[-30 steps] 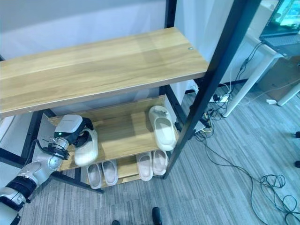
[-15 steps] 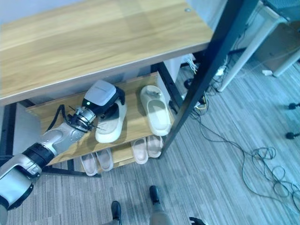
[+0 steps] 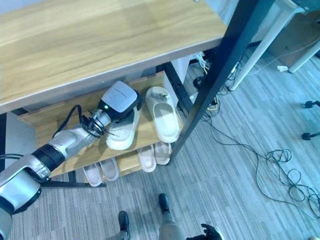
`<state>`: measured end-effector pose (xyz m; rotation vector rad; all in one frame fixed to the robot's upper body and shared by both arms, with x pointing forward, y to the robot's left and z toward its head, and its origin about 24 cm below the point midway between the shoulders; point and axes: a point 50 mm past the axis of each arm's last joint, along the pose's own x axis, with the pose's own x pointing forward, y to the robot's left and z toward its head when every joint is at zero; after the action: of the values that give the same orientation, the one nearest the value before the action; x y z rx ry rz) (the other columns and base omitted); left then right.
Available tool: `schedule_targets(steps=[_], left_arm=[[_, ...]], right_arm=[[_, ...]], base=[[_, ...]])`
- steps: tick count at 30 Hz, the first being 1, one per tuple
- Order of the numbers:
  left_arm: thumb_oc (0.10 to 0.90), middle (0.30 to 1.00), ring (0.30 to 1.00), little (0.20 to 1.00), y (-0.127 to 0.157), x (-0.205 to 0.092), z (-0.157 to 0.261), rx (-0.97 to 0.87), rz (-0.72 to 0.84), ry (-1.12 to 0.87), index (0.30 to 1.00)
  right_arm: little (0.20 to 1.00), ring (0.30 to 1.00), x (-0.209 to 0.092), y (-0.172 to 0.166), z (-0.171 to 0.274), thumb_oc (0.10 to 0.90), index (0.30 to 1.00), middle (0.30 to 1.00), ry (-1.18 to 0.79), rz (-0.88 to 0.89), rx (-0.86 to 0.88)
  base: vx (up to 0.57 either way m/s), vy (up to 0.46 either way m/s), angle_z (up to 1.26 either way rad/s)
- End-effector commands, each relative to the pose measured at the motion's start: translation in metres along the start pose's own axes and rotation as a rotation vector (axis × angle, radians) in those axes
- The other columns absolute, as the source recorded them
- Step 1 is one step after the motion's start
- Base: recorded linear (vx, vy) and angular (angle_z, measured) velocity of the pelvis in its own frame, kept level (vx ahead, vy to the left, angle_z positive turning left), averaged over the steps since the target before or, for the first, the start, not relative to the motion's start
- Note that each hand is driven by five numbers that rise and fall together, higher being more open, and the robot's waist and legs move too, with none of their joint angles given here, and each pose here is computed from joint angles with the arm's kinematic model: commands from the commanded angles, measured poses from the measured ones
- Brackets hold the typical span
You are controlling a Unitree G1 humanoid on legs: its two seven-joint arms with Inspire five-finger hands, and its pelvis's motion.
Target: Arrange the slippers neatly on the shoe rack.
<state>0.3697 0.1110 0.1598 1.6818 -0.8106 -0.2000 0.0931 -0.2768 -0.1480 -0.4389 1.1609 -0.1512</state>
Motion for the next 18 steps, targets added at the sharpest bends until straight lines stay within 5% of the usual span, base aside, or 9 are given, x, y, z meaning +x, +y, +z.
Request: schedule_targets(steps=[1,8,9,10,11,18], left_arm=[[0.4,0.3,0.3,0.3,0.076,0.03,-0.039,0.113,0.288,0.091,0.3],[0.4,0.3,0.3,0.3,0.086,0.038,-0.03,0.083,0.327,0.065,0.3],[0.452,0.378,0.378,0.378,0.088,0.04,-0.027,0.089,0.331,0.056,0.378],[0.66,0.691,0.691,0.691,0.087,0.042,-0.025,0.09,0.323,0.052,0.691],[0.8,0.9,0.9,0.9,0.088,0.046,-0.024,0.08,0.301,0.047,0.9],[0.8,0.9,0.9,0.9,0.085,0.048,-0.031,-0.017,0.264,0.104,0.9]], right_arm=[[0.9,0.9,-0.004,-0.017,-0.019,0.8,0.9,0.9,0.038,-0.061,-0.038],[0.9,0.9,-0.003,-0.013,-0.016,0.8,0.9,0.9,0.021,-0.054,-0.044],[0.9,0.9,-0.003,-0.012,-0.012,0.8,0.9,0.9,0.007,-0.049,-0.046],[0.9,0.9,-0.003,-0.01,-0.01,0.8,0.9,0.9,-0.001,-0.04,-0.051],[0.9,0.9,-0.002,-0.011,-0.006,0.8,0.9,0.9,-0.012,-0.042,-0.061],[0.9,0.9,-0.001,-0.012,-0.003,0.8,0.9,0.9,-0.028,-0.049,-0.036]], base=[[0.0,0.0,0.0],[0.0,0.0,0.0],[0.0,0.0,0.0],[0.0,0.0,0.0],[0.0,0.0,0.0],[0.0,0.003,-0.02]])
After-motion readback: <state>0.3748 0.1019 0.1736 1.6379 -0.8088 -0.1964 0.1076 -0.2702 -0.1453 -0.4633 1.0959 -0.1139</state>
